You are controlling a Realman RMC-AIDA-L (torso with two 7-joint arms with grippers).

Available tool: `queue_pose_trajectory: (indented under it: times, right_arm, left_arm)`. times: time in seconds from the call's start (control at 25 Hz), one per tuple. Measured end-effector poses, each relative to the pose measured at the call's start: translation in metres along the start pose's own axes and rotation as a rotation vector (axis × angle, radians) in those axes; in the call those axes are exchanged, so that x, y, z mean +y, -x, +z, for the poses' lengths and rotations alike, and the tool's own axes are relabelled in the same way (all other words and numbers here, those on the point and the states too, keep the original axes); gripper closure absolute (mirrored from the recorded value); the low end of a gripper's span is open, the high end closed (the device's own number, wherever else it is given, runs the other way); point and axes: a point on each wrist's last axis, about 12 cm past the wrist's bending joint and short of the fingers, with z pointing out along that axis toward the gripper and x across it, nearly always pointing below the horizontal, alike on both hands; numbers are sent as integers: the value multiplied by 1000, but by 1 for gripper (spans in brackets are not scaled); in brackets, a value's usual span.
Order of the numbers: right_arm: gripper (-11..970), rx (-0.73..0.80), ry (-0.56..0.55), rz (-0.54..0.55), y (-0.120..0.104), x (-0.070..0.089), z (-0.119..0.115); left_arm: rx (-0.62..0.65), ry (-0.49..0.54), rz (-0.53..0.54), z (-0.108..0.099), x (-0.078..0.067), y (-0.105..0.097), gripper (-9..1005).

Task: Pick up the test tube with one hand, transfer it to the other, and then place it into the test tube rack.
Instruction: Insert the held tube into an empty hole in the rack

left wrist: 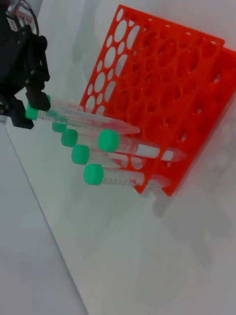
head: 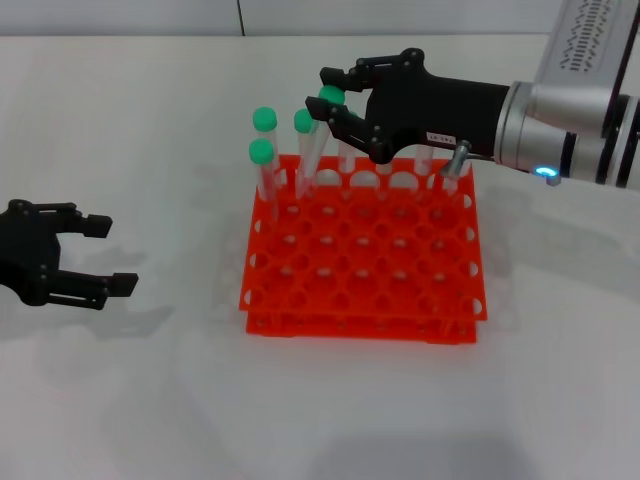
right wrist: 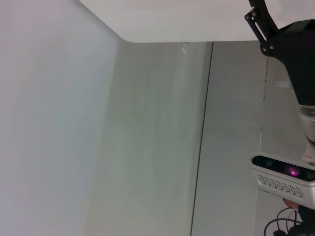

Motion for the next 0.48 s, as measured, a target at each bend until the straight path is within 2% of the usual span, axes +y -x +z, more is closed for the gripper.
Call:
queue_pose_trajectory:
  times: [0.48]
  right_arm:
    - [680, 16, -9, -11, 1, -1, 5]
  left_arm:
    - [-10, 9, 4, -1, 1, -1, 121]
